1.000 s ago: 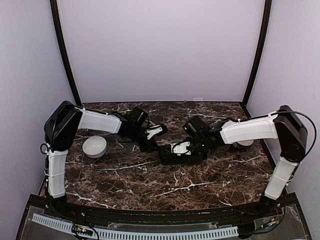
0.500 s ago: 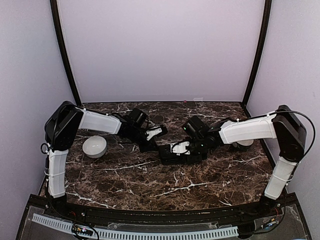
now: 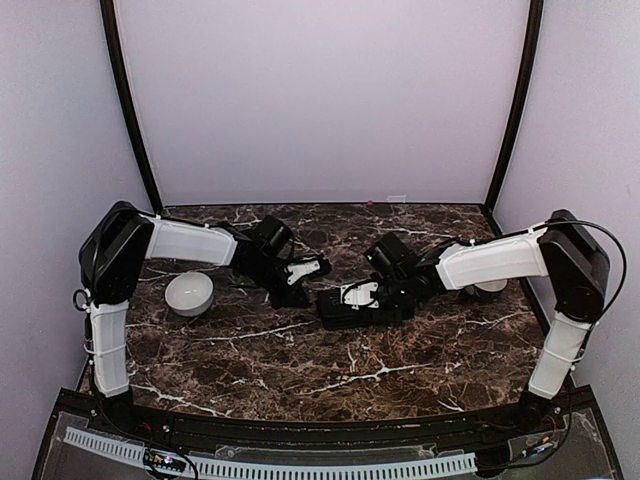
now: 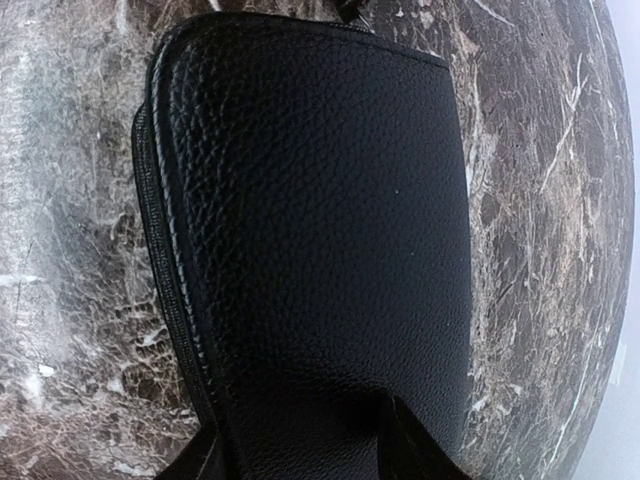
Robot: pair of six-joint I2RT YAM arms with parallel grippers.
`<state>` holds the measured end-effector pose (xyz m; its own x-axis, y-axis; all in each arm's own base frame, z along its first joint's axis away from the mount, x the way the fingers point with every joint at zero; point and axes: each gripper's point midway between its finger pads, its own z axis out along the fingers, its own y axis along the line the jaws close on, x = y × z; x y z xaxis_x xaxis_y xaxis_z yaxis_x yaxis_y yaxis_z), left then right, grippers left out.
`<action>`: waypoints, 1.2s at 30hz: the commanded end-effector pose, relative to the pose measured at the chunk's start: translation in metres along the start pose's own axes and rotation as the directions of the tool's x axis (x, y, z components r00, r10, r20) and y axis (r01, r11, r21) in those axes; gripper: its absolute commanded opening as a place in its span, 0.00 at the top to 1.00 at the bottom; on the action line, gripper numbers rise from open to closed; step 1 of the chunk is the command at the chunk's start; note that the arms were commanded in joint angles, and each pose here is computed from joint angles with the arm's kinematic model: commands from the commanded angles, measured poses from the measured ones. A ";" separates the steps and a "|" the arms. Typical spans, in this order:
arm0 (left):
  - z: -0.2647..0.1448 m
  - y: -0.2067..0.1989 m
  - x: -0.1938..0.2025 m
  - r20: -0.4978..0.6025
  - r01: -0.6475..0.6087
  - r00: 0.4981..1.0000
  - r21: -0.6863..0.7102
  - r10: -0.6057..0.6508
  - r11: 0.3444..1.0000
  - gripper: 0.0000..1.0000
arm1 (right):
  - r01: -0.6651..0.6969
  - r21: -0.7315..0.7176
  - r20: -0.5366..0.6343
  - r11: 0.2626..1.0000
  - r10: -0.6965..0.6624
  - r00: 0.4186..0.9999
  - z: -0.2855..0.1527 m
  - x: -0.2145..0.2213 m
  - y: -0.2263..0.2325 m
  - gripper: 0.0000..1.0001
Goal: Sort the hair-cutting tools
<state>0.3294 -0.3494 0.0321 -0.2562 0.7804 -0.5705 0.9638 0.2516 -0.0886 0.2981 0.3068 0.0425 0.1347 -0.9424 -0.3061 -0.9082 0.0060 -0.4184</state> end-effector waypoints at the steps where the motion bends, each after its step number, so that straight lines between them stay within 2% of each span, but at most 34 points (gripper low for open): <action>1: -0.019 -0.043 0.024 -0.062 0.076 0.996 0.145 -0.068 0.986 1.00 | -0.050 -0.016 -0.087 0.999 0.048 0.995 0.021 0.025 0.009 0.57; 4: -0.022 -0.060 0.018 -0.011 0.080 0.997 0.202 -0.079 0.976 1.00 | -0.060 -0.026 -0.082 0.998 0.058 0.995 0.023 0.026 0.012 0.57; 17: -0.011 -0.114 -0.020 0.094 0.045 0.992 0.388 -0.088 0.921 1.00 | -0.121 -0.059 -0.080 0.991 0.117 0.990 0.035 0.023 0.020 0.57; 24: -0.002 -0.126 -0.037 0.159 0.032 0.981 0.422 -0.109 0.906 1.00 | -0.131 -0.050 -0.075 0.990 0.127 0.989 0.033 0.024 0.018 0.57; 30: 0.002 -0.122 -0.043 0.214 0.061 0.964 0.401 -0.159 0.914 1.00 | -0.133 -0.055 -0.040 0.990 0.131 0.991 0.004 0.022 0.014 0.50; 32: 0.002 -0.122 -0.042 0.201 0.080 0.964 0.399 -0.172 0.914 0.94 | -0.129 -0.054 -0.027 0.990 0.128 0.991 -0.008 0.021 0.013 0.47; 36: -0.011 -0.128 -0.039 0.176 0.068 0.974 0.367 -0.141 0.928 0.74 | -0.140 -0.022 0.003 0.990 0.140 0.990 -0.036 0.020 0.005 0.41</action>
<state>0.2359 -0.4060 0.0501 -0.4032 0.6207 -0.6724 0.8969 0.1222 -0.4251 0.2887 0.2954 0.0457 0.0682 -0.9372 -0.3420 -0.9241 0.0698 -0.3757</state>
